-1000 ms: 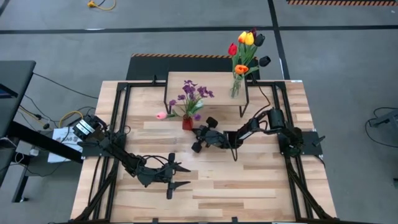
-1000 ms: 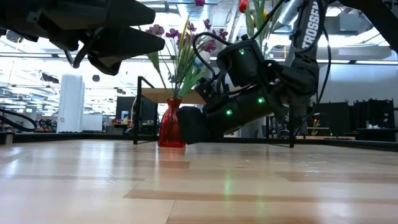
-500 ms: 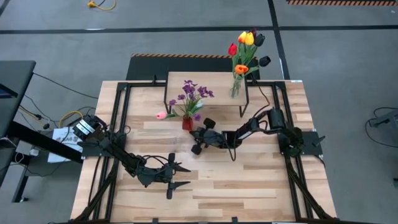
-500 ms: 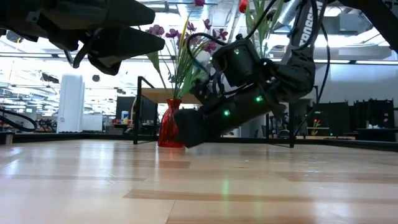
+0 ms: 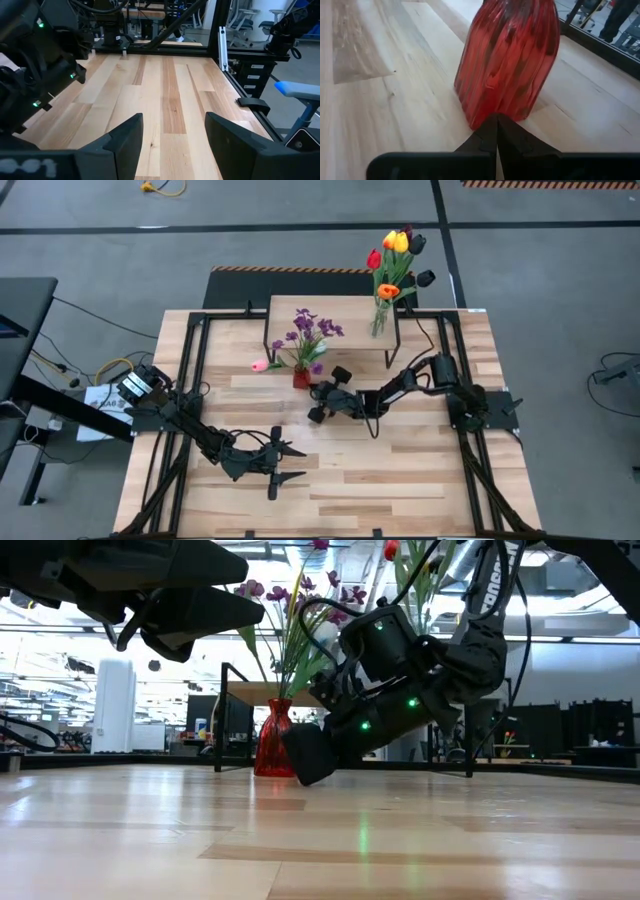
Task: Pick and place flowers into a vace then onto a shelf
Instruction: Put the red vase with flowers on the shelf
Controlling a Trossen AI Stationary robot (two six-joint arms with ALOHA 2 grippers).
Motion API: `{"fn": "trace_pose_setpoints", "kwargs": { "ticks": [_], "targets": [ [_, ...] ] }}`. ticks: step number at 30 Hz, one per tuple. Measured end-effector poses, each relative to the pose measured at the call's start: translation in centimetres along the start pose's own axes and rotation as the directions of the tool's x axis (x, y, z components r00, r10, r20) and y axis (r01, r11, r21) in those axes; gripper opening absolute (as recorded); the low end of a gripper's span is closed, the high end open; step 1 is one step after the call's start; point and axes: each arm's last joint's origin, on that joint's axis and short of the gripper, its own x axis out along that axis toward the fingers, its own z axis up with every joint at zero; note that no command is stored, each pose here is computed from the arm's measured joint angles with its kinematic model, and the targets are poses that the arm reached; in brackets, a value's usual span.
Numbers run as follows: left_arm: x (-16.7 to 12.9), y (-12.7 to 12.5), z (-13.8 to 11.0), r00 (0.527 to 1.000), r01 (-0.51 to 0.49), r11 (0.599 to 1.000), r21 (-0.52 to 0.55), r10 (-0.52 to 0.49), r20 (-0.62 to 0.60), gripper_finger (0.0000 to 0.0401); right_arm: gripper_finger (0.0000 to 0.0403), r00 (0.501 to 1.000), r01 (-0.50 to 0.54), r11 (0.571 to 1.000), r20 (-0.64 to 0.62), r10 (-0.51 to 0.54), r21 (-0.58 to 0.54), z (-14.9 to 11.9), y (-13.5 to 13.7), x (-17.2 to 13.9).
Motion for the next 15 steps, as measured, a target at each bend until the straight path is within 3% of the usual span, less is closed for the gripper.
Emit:
{"fn": "trace_pose_setpoints", "kwargs": {
  "ticks": [15],
  "targets": [
    [0.0, 0.02, -0.04, 1.0, -0.003, 1.0, 0.0, 0.003, -0.004, 0.0203, 0.0, 0.999, -0.035, 0.999, 0.036, 0.034, 0.014, 0.56, -0.29, 0.35]
  ]
}}
